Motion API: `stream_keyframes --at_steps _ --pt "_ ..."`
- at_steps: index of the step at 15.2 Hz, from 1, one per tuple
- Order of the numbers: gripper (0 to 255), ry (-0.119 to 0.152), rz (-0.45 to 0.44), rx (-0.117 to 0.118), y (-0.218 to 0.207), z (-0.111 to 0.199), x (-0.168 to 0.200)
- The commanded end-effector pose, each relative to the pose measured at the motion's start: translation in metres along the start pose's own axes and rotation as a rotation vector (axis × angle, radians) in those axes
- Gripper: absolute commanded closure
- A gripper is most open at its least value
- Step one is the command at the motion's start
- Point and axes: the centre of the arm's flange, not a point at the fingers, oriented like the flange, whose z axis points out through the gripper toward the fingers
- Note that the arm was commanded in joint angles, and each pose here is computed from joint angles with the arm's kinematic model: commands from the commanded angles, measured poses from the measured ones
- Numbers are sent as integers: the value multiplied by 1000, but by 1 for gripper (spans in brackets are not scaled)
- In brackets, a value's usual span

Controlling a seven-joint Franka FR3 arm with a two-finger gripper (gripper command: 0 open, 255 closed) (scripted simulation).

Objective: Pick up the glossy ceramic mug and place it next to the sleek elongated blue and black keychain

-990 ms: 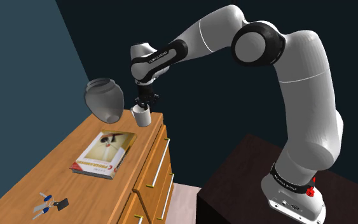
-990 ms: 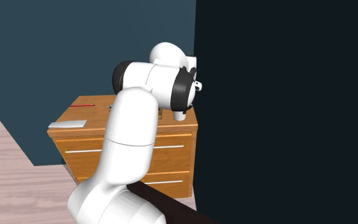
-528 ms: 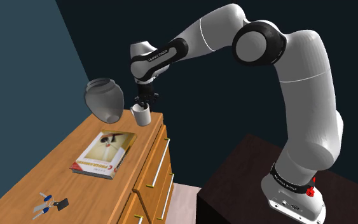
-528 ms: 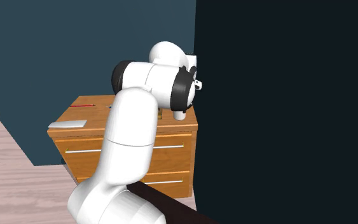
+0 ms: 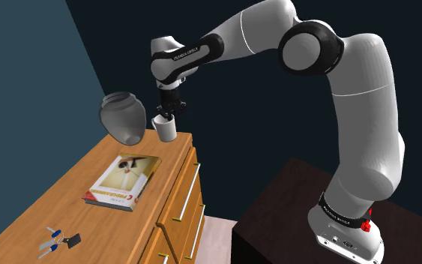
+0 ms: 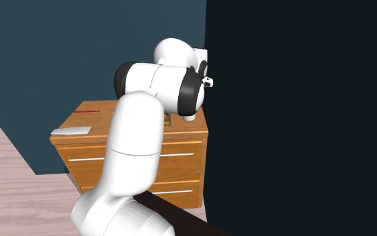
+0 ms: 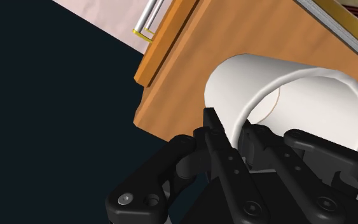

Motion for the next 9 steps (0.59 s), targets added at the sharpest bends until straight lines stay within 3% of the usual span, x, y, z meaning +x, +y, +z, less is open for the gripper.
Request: stream_keyframes --at_steps 1,9 --pt "255 0 0 0 -1 -11 0" --pt "255 0 0 0 -3 -53 -2"
